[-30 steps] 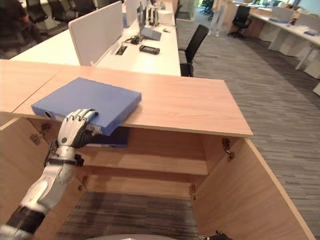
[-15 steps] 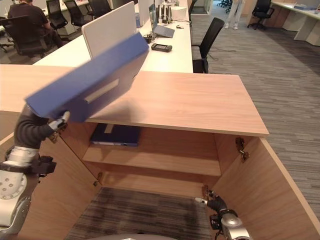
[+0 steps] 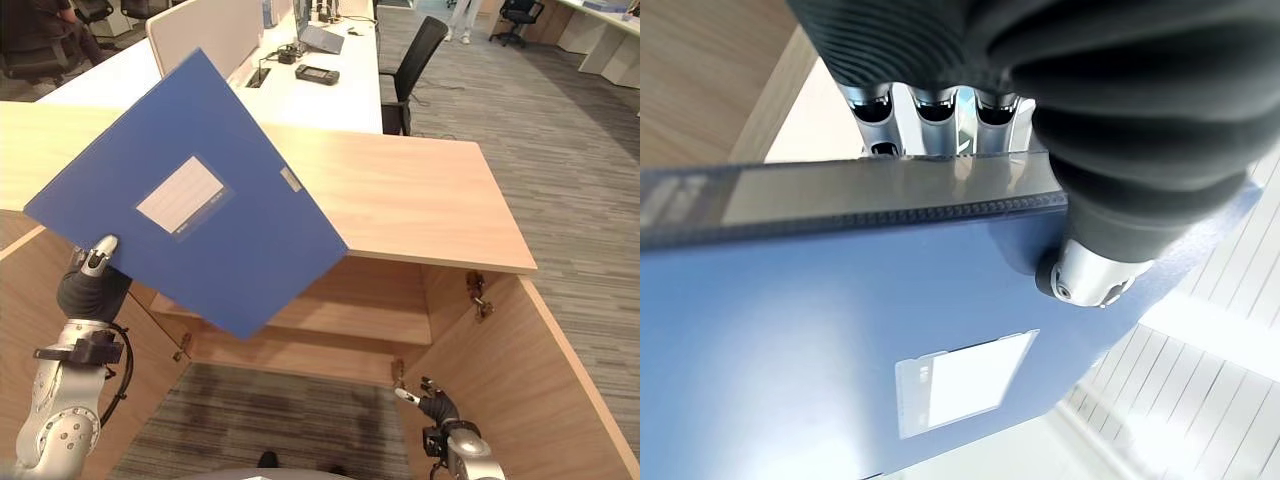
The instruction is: Put the empty folder in the office cabinet
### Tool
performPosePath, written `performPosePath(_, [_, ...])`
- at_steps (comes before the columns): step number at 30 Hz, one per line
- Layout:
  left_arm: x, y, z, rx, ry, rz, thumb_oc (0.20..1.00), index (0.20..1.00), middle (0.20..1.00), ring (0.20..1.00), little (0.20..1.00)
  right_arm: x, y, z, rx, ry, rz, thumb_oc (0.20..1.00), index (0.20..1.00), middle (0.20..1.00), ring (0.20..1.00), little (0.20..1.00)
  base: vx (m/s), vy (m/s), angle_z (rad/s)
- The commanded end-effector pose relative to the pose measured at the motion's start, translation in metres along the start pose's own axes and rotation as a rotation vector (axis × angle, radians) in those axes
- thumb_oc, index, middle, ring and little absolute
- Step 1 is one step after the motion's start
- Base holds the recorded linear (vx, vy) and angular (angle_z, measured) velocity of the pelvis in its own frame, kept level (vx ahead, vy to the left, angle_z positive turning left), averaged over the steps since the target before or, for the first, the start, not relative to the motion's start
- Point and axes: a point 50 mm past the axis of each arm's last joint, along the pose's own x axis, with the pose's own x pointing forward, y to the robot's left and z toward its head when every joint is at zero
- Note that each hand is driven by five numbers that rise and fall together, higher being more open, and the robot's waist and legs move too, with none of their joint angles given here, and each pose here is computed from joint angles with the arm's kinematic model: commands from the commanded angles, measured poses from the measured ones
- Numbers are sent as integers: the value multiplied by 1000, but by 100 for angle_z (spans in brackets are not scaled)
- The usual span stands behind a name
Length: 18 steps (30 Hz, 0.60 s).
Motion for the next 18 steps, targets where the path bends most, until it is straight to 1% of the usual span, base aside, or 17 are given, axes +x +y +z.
performPosePath(1, [5, 6, 18, 74, -114, 18, 200, 200, 200, 200, 200, 7, 2, 29, 4, -113, 10, 1000, 1000, 1000, 1000, 1000, 5, 1, 4])
performPosePath(5, [2, 11, 16, 106, -100, 54, 200, 200, 200, 200, 200, 7, 2, 34, 26, -138, 6, 1000, 1000, 1000, 1000, 1000, -2, 1, 4])
performPosePath(7, [-1, 14, 17, 137, -89, 67, 200, 200, 200, 200, 200, 4, 0, 52, 93, -226, 19, 1000, 1000, 1000, 1000, 1000, 1, 0, 2])
performPosePath(8, [-1, 14, 16, 137, -88, 67, 200, 200, 200, 200, 200, 4, -1, 52, 93, -225, 18, 1000, 1000, 1000, 1000, 1000, 0, 0, 0])
performPosePath(9, [-3, 17, 16, 150, -81, 78, 200, 200, 200, 200, 200, 0, -1, 61, 165, -287, 36, 1000, 1000, 1000, 1000, 1000, 0, 0, 0])
performPosePath(10, [-5, 22, 16, 202, -65, 97, 200, 200, 200, 200, 200, -7, -2, 76, 286, -383, 67, 1000, 1000, 1000, 1000, 1000, 0, 0, 0])
performPosePath(12, [-7, 25, 15, 222, -42, 104, 200, 200, 200, 200, 200, -13, -3, 90, 321, -459, 91, 1000, 1000, 1000, 1000, 1000, 0, 0, 0])
performPosePath(14, [-8, 25, 7, 159, 3, 70, 200, 200, 200, 200, 200, -28, -6, 115, 347, -596, 139, 1000, 1000, 1000, 1000, 1000, 0, 0, 0])
performPosePath(15, [-8, 23, 5, 131, 9, 55, 200, 200, 200, 200, 200, -30, -6, 118, 347, -610, 145, 1000, 1000, 1000, 1000, 1000, 0, 0, 0])
performPosePath(16, [-4, 15, 4, 110, 17, -7, 200, 200, 200, 200, 200, -31, -6, 124, 335, -634, 148, 1000, 1000, 1000, 1000, 1000, 0, 0, 0])
performPosePath(18, [-3, 13, 4, 119, 22, -23, 200, 200, 200, 200, 200, -31, -5, 125, 331, -635, 149, 1000, 1000, 1000, 1000, 1000, 0, 0, 0])
